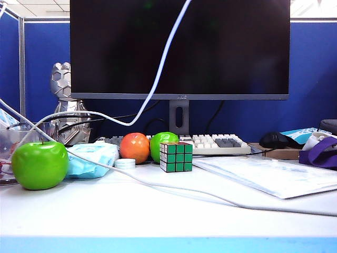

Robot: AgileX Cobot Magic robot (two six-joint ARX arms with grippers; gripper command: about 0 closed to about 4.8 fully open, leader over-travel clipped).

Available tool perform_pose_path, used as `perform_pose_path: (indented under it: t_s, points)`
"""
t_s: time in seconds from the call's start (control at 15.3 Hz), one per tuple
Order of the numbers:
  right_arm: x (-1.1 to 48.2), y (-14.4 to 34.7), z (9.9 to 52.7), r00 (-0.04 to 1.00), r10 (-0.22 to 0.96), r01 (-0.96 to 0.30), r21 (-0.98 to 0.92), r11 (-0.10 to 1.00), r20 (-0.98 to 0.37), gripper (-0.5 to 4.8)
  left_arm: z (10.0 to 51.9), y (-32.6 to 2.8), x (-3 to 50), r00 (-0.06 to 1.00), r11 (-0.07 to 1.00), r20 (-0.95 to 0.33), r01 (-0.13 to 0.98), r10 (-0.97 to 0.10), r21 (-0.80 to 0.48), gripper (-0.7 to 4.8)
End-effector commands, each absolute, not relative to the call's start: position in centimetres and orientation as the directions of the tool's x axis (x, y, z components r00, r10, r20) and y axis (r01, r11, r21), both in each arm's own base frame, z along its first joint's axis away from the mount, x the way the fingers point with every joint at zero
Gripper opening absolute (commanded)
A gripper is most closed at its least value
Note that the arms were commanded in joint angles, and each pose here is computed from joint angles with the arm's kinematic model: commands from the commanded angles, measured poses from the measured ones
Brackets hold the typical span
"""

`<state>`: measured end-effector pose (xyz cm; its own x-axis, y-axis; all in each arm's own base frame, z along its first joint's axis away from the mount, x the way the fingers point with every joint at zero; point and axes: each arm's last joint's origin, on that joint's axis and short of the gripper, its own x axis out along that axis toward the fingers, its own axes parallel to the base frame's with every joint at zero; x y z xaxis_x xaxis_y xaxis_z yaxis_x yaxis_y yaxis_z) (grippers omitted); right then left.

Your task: Pick up the Type-C charging cable and the charging base, insert one end of the Type-C charger into the corresponding slot on the base, and finally place the plugged-in charger back on the table.

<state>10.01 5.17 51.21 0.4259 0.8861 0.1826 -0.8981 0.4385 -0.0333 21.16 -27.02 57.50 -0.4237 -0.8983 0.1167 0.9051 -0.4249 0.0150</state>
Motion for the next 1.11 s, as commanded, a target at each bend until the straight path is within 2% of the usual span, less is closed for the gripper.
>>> perform_pose_path:
  t_s: [0.07,0.2,0.26,0.39,0.46,0.72,1.11]
  points:
    - [10.0,5.2,51.6,0.405,0.892,-0.906,-0.042,0.421,0.2,-0.01,57.3,-27.6,21.2,-0.409,-0.408,0.122,0.912,-0.904,0.03,1.15]
    - [10.0,5.2,51.6,0.405,0.892,-0.906,-0.042,0.421,0.2,-0.01,57.3,-27.6,21.2,-0.409,-0.409,0.122,0.912,-0.904,0.03,1.14]
    - [10.0,5.2,51.6,0.405,0.892,-0.906,-0.042,0.421,0.2,-0.01,57.3,-27.6,21.2,-0.409,-0.409,0.122,0.912,-0.904,0.029,0.6]
    - [10.0,5.2,51.6,0.405,0.892,-0.906,-0.041,0.42,0.2,-0.01,57.3,-27.6,21.1,-0.411,-0.411,0.121,0.911,-0.903,0.03,0.33]
    - [10.0,5.2,51.6,0.405,0.892,-0.906,-0.041,0.42,0.2,-0.01,57.2,-27.6,21.1,-0.415,-0.414,0.119,0.91,-0.902,0.032,-0.07]
    - [9.7,5.1,51.7,0.403,0.892,-0.907,-0.041,0.419,0.205,-0.01,57.1,-27.6,21.1,-0.443,-0.442,0.107,0.896,-0.89,0.027,-0.07]
    - [9.3,5.0,52.7,0.376,0.881,-0.904,-0.094,0.416,0.288,-0.01,53.8,-27.7,21.2,-0.45,-0.445,-0.055,0.892,-0.891,-0.083,-0.07]
